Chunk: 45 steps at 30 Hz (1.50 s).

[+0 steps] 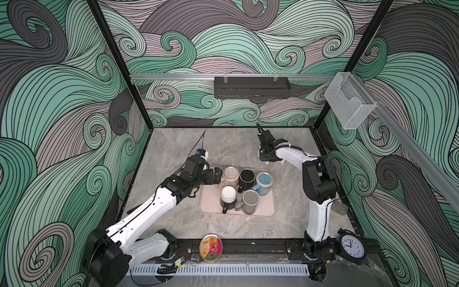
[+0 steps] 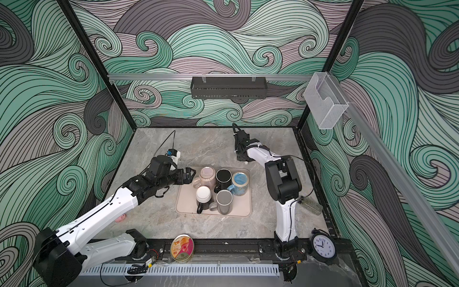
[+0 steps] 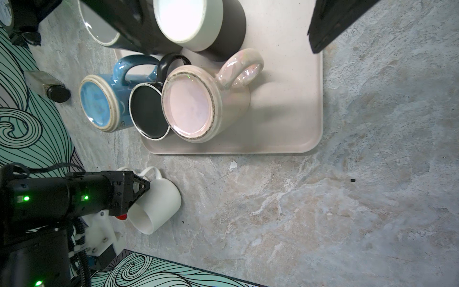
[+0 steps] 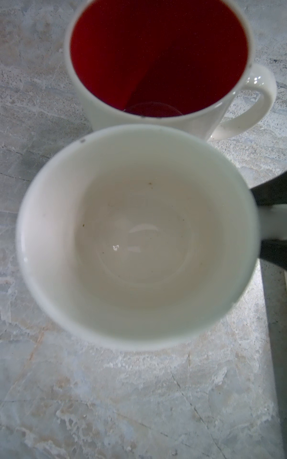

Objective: Turn the mug right side up
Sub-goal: Place the mug at the top-right of the table.

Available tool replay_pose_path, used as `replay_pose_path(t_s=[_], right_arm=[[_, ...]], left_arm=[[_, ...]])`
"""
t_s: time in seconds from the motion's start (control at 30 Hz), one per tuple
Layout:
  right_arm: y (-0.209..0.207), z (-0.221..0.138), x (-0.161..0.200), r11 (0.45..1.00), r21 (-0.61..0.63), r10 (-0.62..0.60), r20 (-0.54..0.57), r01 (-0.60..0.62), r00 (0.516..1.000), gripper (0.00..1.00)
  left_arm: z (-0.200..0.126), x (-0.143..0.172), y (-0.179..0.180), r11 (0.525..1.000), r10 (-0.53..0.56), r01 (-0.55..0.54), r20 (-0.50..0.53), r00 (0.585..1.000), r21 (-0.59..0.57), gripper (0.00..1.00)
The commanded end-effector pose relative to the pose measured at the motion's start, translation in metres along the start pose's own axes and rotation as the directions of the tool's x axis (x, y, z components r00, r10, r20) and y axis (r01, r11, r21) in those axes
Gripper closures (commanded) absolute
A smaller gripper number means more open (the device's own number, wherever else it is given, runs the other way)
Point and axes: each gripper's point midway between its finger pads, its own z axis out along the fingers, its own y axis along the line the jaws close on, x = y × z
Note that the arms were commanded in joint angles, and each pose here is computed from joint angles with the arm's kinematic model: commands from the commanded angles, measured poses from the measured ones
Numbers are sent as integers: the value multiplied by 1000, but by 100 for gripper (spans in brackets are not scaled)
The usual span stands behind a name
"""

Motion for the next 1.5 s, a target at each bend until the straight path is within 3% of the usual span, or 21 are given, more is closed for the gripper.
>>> replay_pose_path(t_s=[0.0,0.23,0.47,0.77,1.1,1.47], right_arm=[[-3,-10,-12,999,-13,41,51,-41,998,100],[-4,-13,-7,998,-18,58,46,-57,997,99],[-4,-20,-3,997,-35,72,50,-70,996,80],[-1,-42,-3,996,-59,77,87,-72,993,64],[3,-113,-24,993,-112,63,215,-39,975,59],[45,-214,19,968,-219,-34,357,119,934,60]], left_arm=[[-1,0,0,1000,7,-7,-8,1000,0,2],[-1,0,1,1000,4,-4,-9,1000,-2,2],[-1,1,1,1000,5,-5,-11,1000,-3,2],[-5,2,2,1000,0,0,-11,1000,-5,2],[-13,6,8,999,5,-6,-18,1000,-34,4],[-36,40,14,996,-2,-7,-103,995,-88,13]])
